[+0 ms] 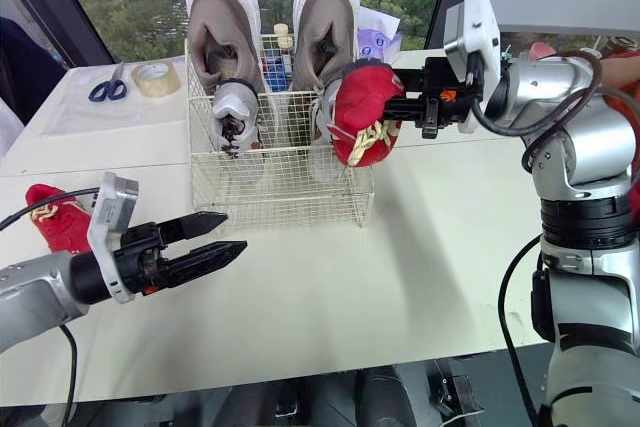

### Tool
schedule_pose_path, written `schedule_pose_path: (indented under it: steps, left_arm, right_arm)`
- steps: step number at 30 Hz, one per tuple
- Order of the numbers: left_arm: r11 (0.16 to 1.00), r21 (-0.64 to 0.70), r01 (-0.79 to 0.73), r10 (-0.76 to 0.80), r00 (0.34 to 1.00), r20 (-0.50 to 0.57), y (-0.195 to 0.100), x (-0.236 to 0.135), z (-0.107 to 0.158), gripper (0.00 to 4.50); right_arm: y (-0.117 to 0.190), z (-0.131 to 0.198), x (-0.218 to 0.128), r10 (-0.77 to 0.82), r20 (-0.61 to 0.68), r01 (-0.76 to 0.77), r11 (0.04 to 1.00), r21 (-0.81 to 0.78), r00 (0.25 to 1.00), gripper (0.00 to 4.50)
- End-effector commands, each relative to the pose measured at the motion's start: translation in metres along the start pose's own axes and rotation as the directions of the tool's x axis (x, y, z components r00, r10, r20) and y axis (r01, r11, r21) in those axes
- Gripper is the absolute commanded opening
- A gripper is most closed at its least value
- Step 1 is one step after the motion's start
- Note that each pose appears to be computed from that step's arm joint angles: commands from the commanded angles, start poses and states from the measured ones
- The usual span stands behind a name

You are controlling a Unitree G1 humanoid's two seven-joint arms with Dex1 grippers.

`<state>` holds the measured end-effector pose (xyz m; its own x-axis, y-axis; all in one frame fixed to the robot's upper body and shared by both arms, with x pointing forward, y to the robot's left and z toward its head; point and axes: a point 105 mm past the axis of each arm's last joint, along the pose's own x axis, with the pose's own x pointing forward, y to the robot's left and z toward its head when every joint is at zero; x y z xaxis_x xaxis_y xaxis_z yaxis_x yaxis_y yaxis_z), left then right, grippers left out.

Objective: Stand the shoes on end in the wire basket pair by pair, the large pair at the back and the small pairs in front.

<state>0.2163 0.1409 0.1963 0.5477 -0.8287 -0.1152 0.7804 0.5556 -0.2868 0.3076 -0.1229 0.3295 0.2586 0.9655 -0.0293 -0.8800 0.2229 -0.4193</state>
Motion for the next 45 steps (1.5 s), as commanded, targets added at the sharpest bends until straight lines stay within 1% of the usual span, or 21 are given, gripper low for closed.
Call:
schedule_pose_path:
  steps: [1,7,12,16,18,20,24,26,27,29,32,34,38,43,45]
  left_arm:
    - [1.000,0.011,0.014,-0.014,1.000,0.025,-0.002,-0.001,0.003,4.44]
    - [1.000,0.013,0.021,-0.021,1.000,0.023,0.001,0.001,0.002,4.44]
    - [0.999,0.018,0.030,-0.030,1.000,0.010,0.003,0.003,0.000,4.44]
    - [0.999,0.025,0.034,-0.034,0.999,0.001,0.001,0.003,-0.002,4.44]
    - [0.999,0.037,0.030,-0.029,1.000,-0.012,0.001,0.002,-0.003,4.44]
    - [0.999,0.044,0.005,-0.004,0.999,-0.042,0.000,-0.001,-0.004,4.44]
    - [0.987,0.136,-0.089,0.106,0.986,-0.125,0.007,-0.005,-0.004,4.44]
    - [0.986,0.149,-0.074,0.092,0.988,-0.122,0.004,-0.005,-0.001,4.50]
    - [0.987,0.154,-0.055,0.071,0.992,-0.104,0.002,-0.006,0.004,4.50]
    - [0.987,0.161,-0.024,0.036,0.997,-0.073,-0.002,-0.007,0.012,4.50]
    - [0.986,0.160,-0.038,0.049,0.997,-0.064,0.003,-0.009,0.015,4.50]
    - [0.985,0.163,-0.050,0.058,0.997,-0.044,0.007,-0.011,0.019,4.50]
    - [0.989,0.141,-0.054,0.057,0.998,-0.015,0.011,-0.017,0.030,4.50]
    - [0.998,0.047,-0.050,0.049,0.998,0.030,0.015,-0.025,0.040,4.50]
    - [0.996,0.028,-0.084,0.082,0.994,0.076,0.020,-0.032,0.049,4.50]
  right_arm:
    - [0.006,0.042,-0.011,-0.003,0.059,0.007,0.998,-0.069,0.998,0.88]
    - [0.013,0.036,-0.005,0.015,0.052,-0.013,0.999,-0.037,0.999,0.88]
    - [0.012,0.012,0.010,0.022,0.056,-0.021,1.000,-0.014,0.998,0.88]
    - [0.011,-0.013,0.017,0.040,0.008,-0.040,0.999,-0.011,0.999,0.88]
    - [0.012,-0.021,0.018,0.047,-0.010,-0.048,0.999,-0.011,0.999,0.88]
    - [0.012,-0.032,0.018,0.057,-0.031,-0.056,0.998,0.009,0.998,0.88]
    - [0.013,-0.049,0.018,0.062,-0.036,-0.059,0.996,0.067,0.997,0.88]
    - [0.013,-0.052,0.018,0.056,-0.024,-0.053,0.995,0.087,0.998,1.63]
    - [0.013,-0.055,0.018,0.051,-0.022,-0.049,0.994,0.101,0.998,1.91]
    - [0.013,-0.060,0.017,0.041,-0.024,-0.037,0.992,0.120,0.999,2.93]
    - [0.013,-0.067,0.013,0.023,-0.044,-0.017,0.992,0.127,0.999,4.47]
    - [0.012,-0.065,0.009,0.007,-0.050,-0.001,0.991,0.133,0.999,4.47]
    - [0.015,-0.046,-0.004,-0.008,-0.048,0.014,0.990,0.142,0.999,4.47]
    - [0.019,-0.035,-0.015,-0.030,-0.086,0.042,0.990,0.135,0.996,4.47]
    - [0.017,-0.023,-0.020,-0.051,-0.065,0.061,0.986,0.153,0.997,4.47]
